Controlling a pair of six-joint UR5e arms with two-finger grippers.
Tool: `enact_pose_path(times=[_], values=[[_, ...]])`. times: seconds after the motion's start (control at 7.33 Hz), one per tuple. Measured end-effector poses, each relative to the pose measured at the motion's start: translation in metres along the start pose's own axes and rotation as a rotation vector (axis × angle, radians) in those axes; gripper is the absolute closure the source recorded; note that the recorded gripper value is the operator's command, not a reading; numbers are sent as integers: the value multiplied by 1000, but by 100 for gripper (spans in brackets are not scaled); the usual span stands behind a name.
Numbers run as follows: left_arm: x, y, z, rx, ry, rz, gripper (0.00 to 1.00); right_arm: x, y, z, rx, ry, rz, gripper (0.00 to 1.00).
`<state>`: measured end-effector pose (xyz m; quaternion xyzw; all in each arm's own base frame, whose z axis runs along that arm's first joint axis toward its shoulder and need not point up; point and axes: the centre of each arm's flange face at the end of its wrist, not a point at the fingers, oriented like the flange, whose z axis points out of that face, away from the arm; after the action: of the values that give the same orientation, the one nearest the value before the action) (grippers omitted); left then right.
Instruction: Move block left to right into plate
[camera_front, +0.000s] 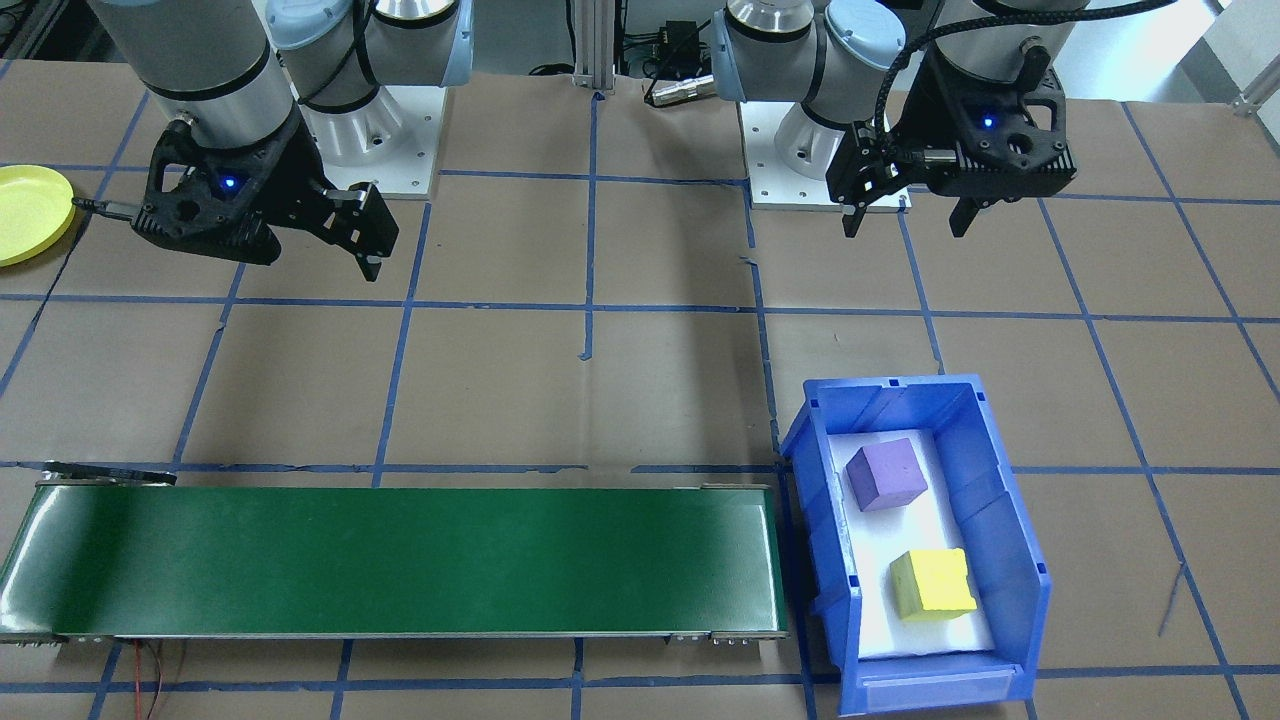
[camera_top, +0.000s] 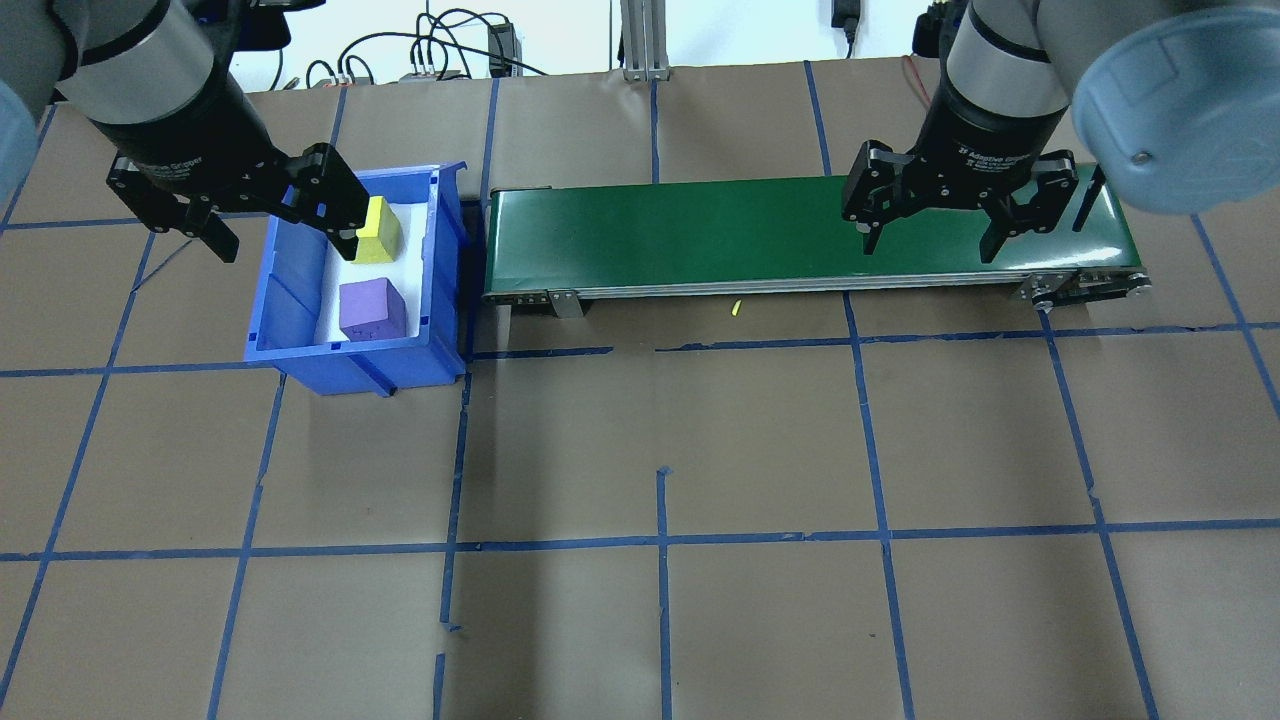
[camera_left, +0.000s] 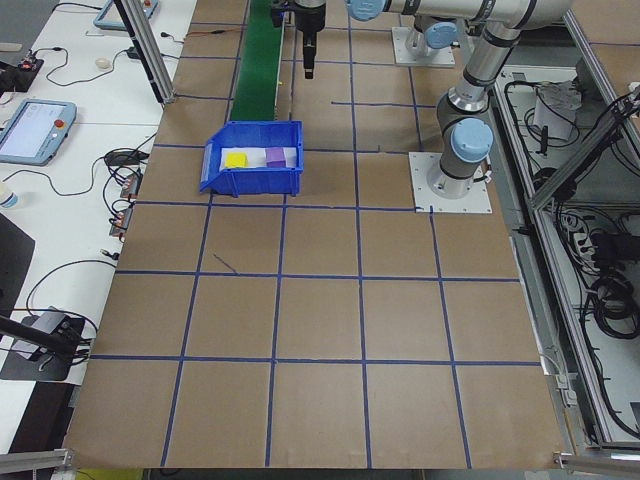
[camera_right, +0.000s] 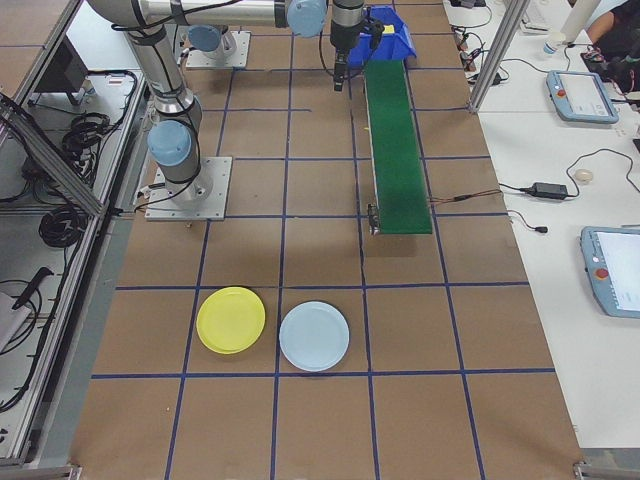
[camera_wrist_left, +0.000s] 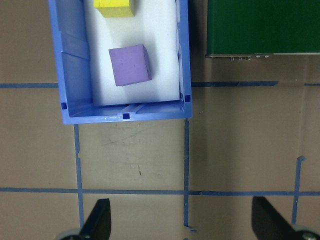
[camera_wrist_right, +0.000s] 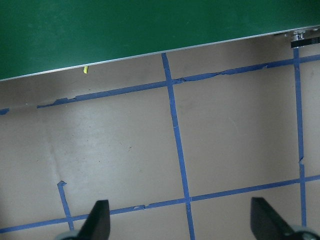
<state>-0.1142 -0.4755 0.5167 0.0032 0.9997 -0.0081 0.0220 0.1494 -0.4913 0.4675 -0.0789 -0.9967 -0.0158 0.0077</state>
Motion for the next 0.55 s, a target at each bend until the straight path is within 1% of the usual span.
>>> enact_pose_path(times=[0.27, 0.55], values=[[-2, 1, -2, 6, -4, 7, 0, 0, 2, 5, -6, -5, 2, 0], [-7, 0, 1, -3, -6, 5, 0, 0, 2, 7, -9, -5, 1, 0]])
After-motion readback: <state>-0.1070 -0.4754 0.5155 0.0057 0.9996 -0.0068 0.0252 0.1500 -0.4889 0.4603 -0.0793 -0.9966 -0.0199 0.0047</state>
